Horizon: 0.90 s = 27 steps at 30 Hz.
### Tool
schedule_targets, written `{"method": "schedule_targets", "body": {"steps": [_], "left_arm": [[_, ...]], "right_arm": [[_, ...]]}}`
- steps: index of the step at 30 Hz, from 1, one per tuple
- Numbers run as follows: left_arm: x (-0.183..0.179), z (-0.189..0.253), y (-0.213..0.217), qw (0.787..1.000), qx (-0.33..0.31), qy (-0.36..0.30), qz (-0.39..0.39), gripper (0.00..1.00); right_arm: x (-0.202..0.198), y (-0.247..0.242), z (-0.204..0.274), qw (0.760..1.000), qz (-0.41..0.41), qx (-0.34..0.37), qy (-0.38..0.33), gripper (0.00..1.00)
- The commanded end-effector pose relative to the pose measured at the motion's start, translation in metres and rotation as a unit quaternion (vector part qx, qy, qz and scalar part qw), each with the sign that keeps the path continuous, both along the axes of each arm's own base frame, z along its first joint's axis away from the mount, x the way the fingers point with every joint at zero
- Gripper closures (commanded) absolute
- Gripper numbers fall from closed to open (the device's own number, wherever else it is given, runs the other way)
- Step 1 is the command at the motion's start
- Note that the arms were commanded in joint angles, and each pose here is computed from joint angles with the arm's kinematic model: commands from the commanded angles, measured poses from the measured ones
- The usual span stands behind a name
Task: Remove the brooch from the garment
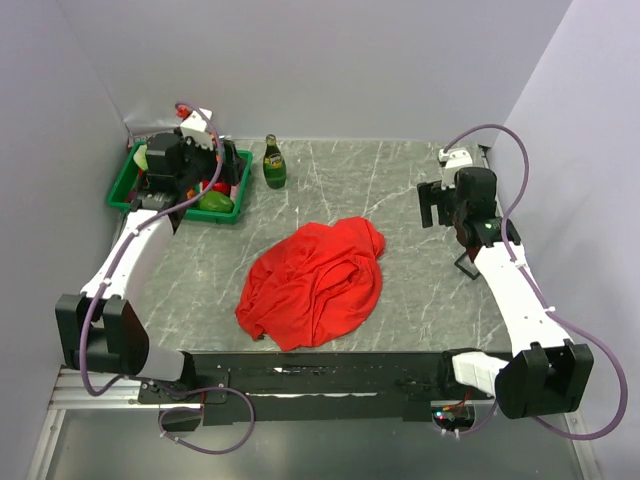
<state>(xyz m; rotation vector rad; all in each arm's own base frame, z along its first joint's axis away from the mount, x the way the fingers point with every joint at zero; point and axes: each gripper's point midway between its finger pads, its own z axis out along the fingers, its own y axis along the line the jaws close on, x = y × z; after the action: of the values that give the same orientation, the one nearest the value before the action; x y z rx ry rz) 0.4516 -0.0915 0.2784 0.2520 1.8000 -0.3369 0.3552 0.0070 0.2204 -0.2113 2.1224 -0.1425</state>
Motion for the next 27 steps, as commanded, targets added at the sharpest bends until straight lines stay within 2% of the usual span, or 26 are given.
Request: {"method": "schedule_targets", "body": {"steps": [1, 4, 5, 7, 11, 15, 19, 23, 27], "left_arm": [[-0.039, 0.026, -0.065, 0.982, 0.046, -0.039, -0.176, 0.03], [-0.064, 0.011, -0.101, 0.965, 0.089, -0.036, -0.245, 0.03], [-0.071, 0.003, -0.109, 0.96, 0.093, -0.03, -0.261, 0.03], [-0.09, -0.011, -0.132, 0.947, 0.099, -0.018, -0.306, 0.04], [-0.117, -0.054, -0.168, 0.921, 0.127, 0.011, -0.369, 0.07], [-0.117, -0.099, -0.185, 0.917, 0.125, 0.055, -0.375, 0.13], [-0.128, -0.127, -0.185, 0.912, 0.117, 0.111, -0.376, 0.18], [-0.136, -0.131, -0.177, 0.917, 0.123, 0.12, -0.361, 0.18], [-0.138, -0.13, -0.158, 0.922, 0.145, 0.114, -0.341, 0.17]], "right_arm": [[0.001, 0.006, 0.024, 0.998, 0.049, -0.032, -0.016, 0.0], [-0.006, 0.043, 0.024, 0.985, 0.172, -0.01, -0.011, 0.0], [-0.01, 0.05, 0.02, 0.976, 0.216, -0.026, -0.007, 0.0], [-0.014, 0.072, 0.016, 0.959, 0.283, -0.011, -0.014, 0.01], [-0.008, 0.081, -0.014, 0.951, 0.307, -0.001, 0.028, 0.03], [-0.004, 0.093, -0.051, 0.943, 0.32, 0.024, 0.084, 0.07], [-0.017, 0.118, -0.07, 0.922, 0.365, 0.048, 0.117, 0.18], [-0.044, 0.16, -0.084, 0.882, 0.447, 0.043, 0.142, 0.26], [-0.051, 0.183, -0.11, 0.86, 0.479, 0.02, 0.176, 0.28]]}}
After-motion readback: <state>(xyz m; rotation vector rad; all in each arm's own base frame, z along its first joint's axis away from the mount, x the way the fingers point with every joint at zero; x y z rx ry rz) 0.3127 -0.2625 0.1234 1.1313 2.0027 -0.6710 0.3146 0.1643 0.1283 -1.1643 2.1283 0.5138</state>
